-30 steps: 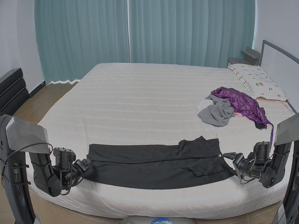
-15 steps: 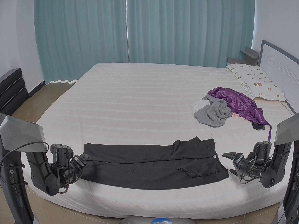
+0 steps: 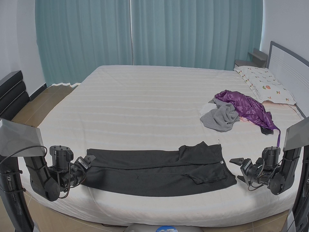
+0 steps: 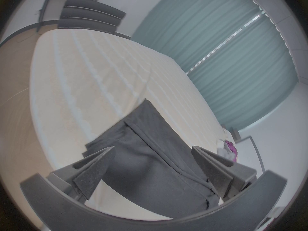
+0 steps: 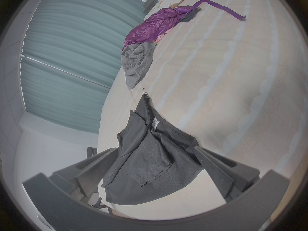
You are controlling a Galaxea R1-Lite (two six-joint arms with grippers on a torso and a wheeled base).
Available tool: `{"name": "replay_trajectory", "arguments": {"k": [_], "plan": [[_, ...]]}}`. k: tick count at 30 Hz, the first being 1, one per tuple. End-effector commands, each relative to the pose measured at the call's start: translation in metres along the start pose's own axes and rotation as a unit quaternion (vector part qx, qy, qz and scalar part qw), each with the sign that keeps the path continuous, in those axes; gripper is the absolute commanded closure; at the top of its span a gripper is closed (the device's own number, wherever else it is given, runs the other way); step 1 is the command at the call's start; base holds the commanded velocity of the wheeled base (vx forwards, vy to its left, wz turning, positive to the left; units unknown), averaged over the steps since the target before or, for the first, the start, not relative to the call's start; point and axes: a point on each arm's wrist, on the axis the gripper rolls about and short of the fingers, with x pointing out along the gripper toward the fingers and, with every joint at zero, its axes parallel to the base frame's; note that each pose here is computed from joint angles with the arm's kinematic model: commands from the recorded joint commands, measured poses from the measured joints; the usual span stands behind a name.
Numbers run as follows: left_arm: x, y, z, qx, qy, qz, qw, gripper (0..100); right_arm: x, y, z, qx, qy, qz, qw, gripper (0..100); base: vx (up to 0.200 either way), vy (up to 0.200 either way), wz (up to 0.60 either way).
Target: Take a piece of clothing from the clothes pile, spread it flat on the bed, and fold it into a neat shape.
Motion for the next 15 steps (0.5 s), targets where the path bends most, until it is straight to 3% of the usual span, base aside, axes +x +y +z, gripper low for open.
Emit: {"name": "replay_trajectory", "arguments": {"k": [1, 5, 11, 13, 14, 15], "plan": [[-0.002, -0.005, 0.015, 0.021, 0.018, -0.044, 0.9987, 0, 0.001, 0.000, 0.000, -0.001, 0.001, 0.000, 1.0000, 0, 0.000, 0.000, 0.00], [0.015, -0.003, 0.032, 0.057, 0.030, -0.059, 0.9962, 0, 0.001, 0.000, -0.001, -0.001, 0.002, 0.001, 1.0000, 0, 0.000, 0.000, 0.00], [0.051, 0.004, 0.050, 0.131, 0.058, -0.020, 0.9895, 0, 0.001, 0.000, -0.002, -0.003, 0.004, 0.000, 1.0000, 0, 0.000, 0.000, 0.00], [0.053, 0.004, 0.050, 0.135, 0.061, -0.019, 0.9888, 0, 0.001, 0.000, -0.002, -0.003, 0.004, 0.000, 1.0000, 0, 0.000, 0.000, 0.00], [0.067, 0.004, 0.055, 0.173, 0.074, -0.010, 0.9820, 0, 0.001, 0.000, -0.003, -0.003, 0.005, -0.001, 1.0000, 0, 0.000, 0.000, 0.00], [0.068, 0.004, 0.055, 0.177, 0.075, -0.010, 0.9813, 0, 0.001, 0.000, -0.003, -0.003, 0.005, -0.001, 1.0000, 0, 0.000, 0.000, 0.00]]}}
